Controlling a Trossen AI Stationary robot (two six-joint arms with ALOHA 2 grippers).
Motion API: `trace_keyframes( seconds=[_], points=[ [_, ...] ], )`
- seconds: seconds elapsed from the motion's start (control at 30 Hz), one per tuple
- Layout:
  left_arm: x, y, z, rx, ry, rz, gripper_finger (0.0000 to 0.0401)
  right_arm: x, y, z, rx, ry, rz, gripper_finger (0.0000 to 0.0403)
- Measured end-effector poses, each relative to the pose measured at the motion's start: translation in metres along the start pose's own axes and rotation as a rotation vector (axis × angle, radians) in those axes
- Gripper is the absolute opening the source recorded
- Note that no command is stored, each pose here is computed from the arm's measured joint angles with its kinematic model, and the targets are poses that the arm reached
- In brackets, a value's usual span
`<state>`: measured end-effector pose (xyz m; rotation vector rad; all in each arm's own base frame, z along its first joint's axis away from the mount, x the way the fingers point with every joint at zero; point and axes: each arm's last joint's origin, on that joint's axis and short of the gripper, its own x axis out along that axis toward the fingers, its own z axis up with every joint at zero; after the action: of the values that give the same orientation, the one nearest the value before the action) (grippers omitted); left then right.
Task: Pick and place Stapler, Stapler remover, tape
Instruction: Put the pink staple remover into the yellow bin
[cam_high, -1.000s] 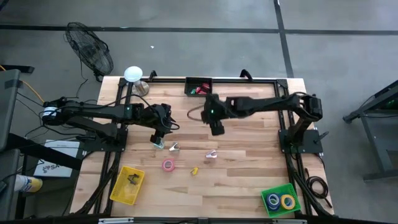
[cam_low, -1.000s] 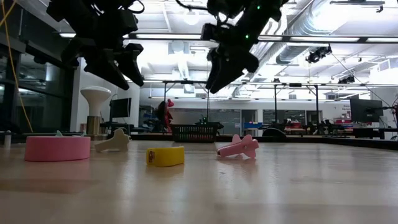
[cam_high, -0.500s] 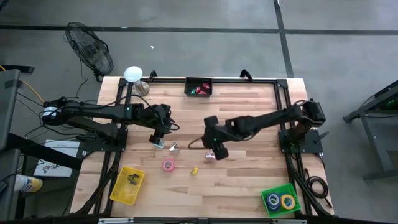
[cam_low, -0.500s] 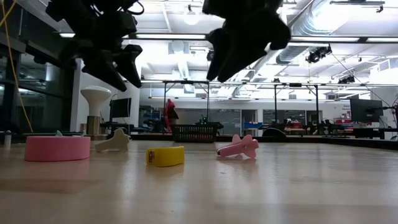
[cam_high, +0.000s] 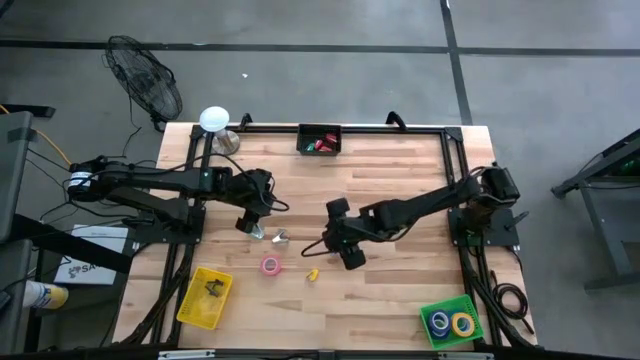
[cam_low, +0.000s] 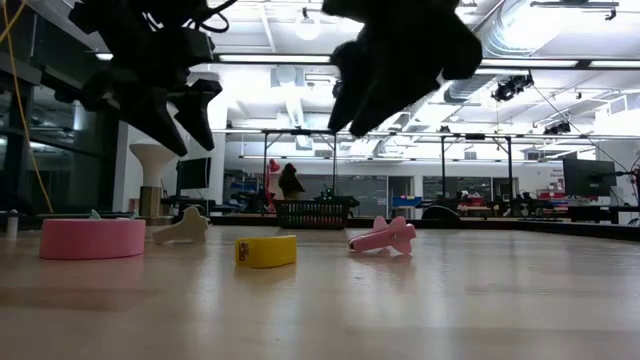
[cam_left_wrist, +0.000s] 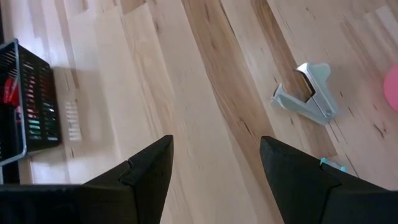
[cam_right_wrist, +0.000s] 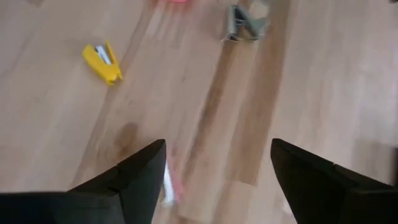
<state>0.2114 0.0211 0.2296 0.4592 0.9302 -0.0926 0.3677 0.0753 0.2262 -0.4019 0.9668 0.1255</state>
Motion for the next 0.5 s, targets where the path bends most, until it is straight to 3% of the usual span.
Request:
trace_keyframes(
  seconds=[0.5],
  points=[
    [0.0,-0.001,-0.003,-0.015,0.034,-0.006,0.0237,0.052,0.019,-0.018,0.05,0.165,0.122,0.03]
  ],
)
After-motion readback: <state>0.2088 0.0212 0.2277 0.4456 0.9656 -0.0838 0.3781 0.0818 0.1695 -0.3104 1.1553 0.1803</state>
